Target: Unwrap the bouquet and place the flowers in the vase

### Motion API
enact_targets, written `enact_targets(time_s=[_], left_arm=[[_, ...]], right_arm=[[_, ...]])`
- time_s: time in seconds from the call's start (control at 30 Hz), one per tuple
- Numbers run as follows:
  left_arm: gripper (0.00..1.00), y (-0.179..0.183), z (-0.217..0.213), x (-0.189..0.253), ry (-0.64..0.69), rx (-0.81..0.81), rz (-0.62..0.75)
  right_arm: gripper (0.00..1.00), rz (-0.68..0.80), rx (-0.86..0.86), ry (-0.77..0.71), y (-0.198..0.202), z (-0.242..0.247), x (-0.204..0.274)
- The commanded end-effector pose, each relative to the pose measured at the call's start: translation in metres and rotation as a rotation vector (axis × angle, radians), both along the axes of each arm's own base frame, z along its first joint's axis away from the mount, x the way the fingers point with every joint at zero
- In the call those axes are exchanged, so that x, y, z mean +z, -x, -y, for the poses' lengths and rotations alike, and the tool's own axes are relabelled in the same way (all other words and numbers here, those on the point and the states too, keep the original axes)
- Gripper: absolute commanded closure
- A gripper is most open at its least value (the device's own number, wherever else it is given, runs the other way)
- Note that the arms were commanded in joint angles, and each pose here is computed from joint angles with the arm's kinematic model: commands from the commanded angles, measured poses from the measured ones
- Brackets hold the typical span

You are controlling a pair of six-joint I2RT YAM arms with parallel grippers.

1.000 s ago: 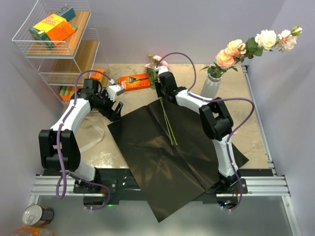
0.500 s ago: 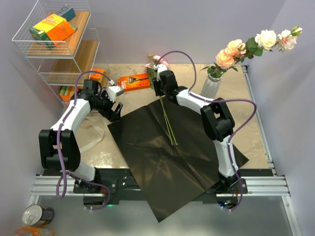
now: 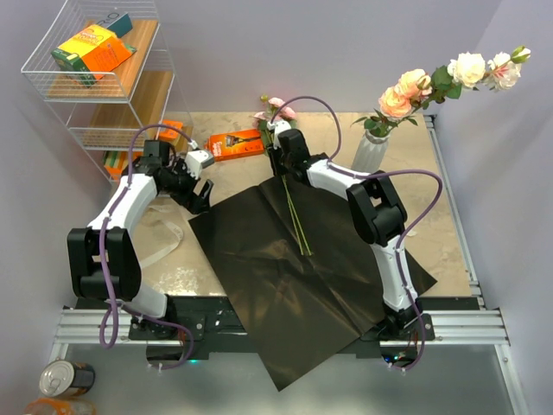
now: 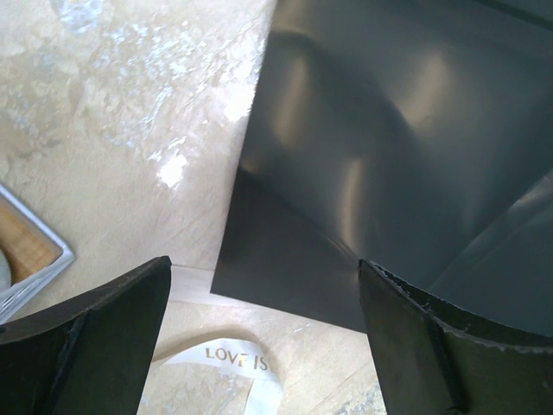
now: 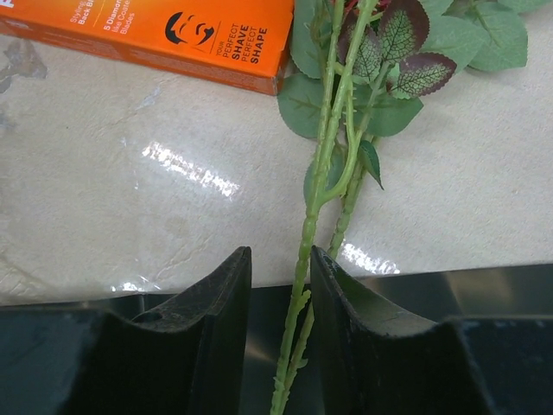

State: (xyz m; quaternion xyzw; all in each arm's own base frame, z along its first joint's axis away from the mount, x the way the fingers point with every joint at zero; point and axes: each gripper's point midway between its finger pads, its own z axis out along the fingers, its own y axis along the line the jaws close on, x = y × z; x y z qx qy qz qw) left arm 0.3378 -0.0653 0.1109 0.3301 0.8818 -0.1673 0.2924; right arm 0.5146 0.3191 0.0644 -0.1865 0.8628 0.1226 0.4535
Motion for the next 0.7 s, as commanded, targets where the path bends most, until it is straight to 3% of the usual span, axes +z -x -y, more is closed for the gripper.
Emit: enact_targets(time_s=[0.0, 0.67], left_arm=[[0.07, -0.007, -0.005, 0.009, 0.016, 0.002, 0.052], [0.07, -0.008, -0.007, 0.009, 0.021, 0.004, 0.050]], right_arm=[[0.63, 0.019, 0.026, -0.029, -0.004, -0.011, 0.009], [0.61, 0.065, -0.024, -0.041, -0.010, 0.002, 0.017]])
